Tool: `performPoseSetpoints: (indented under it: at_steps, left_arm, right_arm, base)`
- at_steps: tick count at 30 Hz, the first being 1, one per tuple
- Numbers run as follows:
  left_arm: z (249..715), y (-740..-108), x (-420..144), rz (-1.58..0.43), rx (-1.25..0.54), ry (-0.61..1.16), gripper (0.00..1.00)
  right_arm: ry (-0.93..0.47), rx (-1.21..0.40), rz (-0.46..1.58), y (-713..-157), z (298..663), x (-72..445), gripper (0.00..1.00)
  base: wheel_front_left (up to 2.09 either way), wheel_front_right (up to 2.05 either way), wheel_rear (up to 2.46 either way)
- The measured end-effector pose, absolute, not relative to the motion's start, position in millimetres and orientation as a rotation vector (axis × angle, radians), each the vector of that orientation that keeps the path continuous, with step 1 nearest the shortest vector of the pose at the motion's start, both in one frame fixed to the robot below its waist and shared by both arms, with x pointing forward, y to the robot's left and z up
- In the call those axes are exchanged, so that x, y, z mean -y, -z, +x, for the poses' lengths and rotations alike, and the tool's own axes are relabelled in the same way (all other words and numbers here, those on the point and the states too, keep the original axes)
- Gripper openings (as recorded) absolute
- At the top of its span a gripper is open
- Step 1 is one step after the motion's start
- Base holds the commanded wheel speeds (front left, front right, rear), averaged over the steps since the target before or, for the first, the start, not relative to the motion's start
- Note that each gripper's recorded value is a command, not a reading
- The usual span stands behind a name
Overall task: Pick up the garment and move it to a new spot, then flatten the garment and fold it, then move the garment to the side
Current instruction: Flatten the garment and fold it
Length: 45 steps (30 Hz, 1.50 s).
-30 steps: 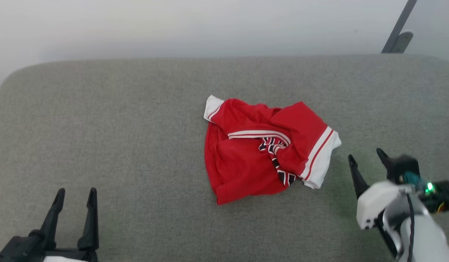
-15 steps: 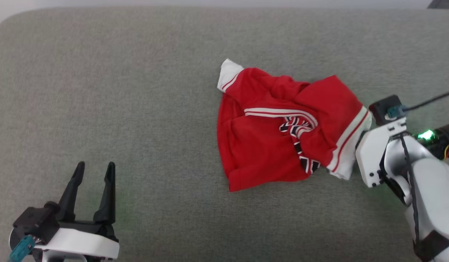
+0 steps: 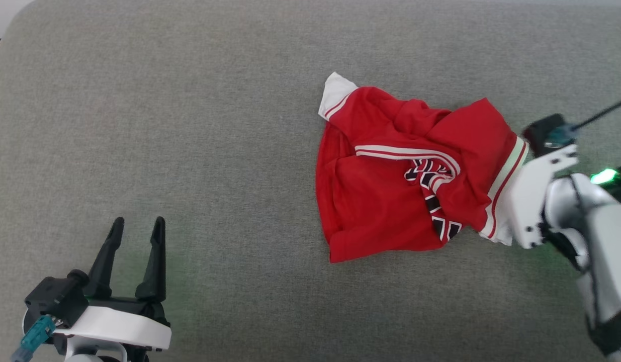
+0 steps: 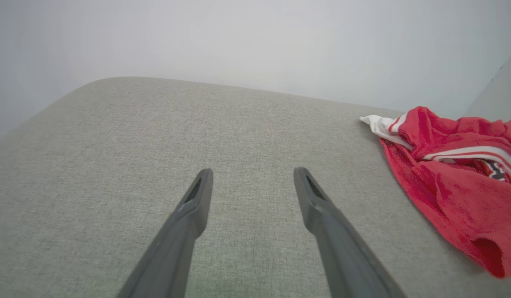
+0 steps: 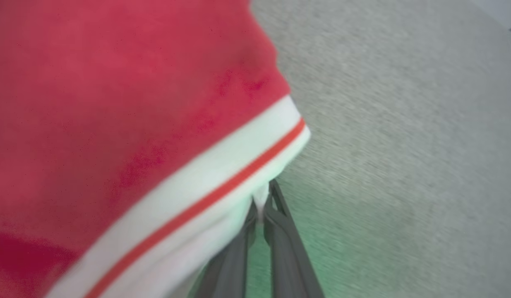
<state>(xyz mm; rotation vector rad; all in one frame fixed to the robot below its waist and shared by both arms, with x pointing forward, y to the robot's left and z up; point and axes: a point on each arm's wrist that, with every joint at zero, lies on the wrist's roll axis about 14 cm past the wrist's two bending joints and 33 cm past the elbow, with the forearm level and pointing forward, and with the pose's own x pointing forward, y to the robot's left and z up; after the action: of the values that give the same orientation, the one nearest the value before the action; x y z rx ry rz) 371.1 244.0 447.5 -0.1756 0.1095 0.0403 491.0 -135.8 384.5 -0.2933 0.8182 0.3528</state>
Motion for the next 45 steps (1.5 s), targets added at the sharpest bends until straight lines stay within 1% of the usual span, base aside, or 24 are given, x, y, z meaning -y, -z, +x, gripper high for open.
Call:
performPoseSetpoints:
  at_steps: [6, 10, 18, 20, 21, 22, 23, 24, 30, 35, 41, 45]
  left_arm:
    - [373, -450, -236, -0.183, -0.101, -0.016, 1.00]
    - [374, -451, -230, -0.183, -0.099, 0.008, 1.00]
    - [375, -451, -224, -0.174, -0.103, 0.040, 1.00]
    - [375, -451, -221, -0.170, -0.108, 0.052, 1.00]
    - [374, -451, -220, -0.168, -0.108, 0.058, 1.00]
    - [374, -451, -220, -0.166, -0.109, 0.060, 1.00]
    - [374, -451, -220, -0.165, -0.109, 0.062, 1.00]
    - [375, -451, -220, -0.164, -0.109, 0.064, 1.00]
    - [380, -451, -215, -0.163, -0.109, 0.085, 1.00]
    - [384, -444, -204, -0.180, -0.128, 0.113, 1.00]
    - [388, -434, -191, -0.202, -0.155, 0.145, 1.00]
    - [393, -433, -186, -0.211, -0.156, 0.155, 1.00]
  right_arm:
    - [-0.218, -0.753, -0.284, -408, 493, 185, 0.00]
    - [-0.096, -0.701, -0.304, -431, 493, 228, 0.00]
    - [0.147, -0.726, -0.313, -440, 472, 309, 0.00]
    - [0.180, -0.734, -0.288, -433, 466, 317, 0.00]
    - [0.181, -0.729, -0.274, -430, 465, 315, 0.07]
    - [0.183, -0.717, -0.262, -429, 465, 313, 0.44]
    - [0.187, -0.699, -0.258, -430, 466, 313, 0.95]
    - [0.191, -0.683, -0.256, -432, 466, 314, 1.00]
    - [0.161, -0.600, -0.317, -448, 471, 310, 1.00]
    - [-0.009, -0.549, -0.385, -467, 478, 269, 1.00]
    - [-0.211, -0.651, -0.460, -465, 470, 223, 1.00]
    - [-0.304, -0.697, -0.511, -464, 474, 199, 1.00]
  base:
    - [0.00, 0.00, 0.00]
    - [0.00, 0.00, 0.00]
    - [0.00, 0.00, 0.00]
    - [0.00, 0.00, 0.00]
    - [0.00, 0.00, 0.00]
    - [0.00, 0.00, 0.00]
    - [0.00, 0.00, 0.00]
    - [0.00, 0.00, 0.00]
    - [0.00, 0.00, 0.00]
    - [0.00, 0.00, 0.00]
    - [0.00, 0.00, 0.00]
    - [0.00, 0.00, 0.00]
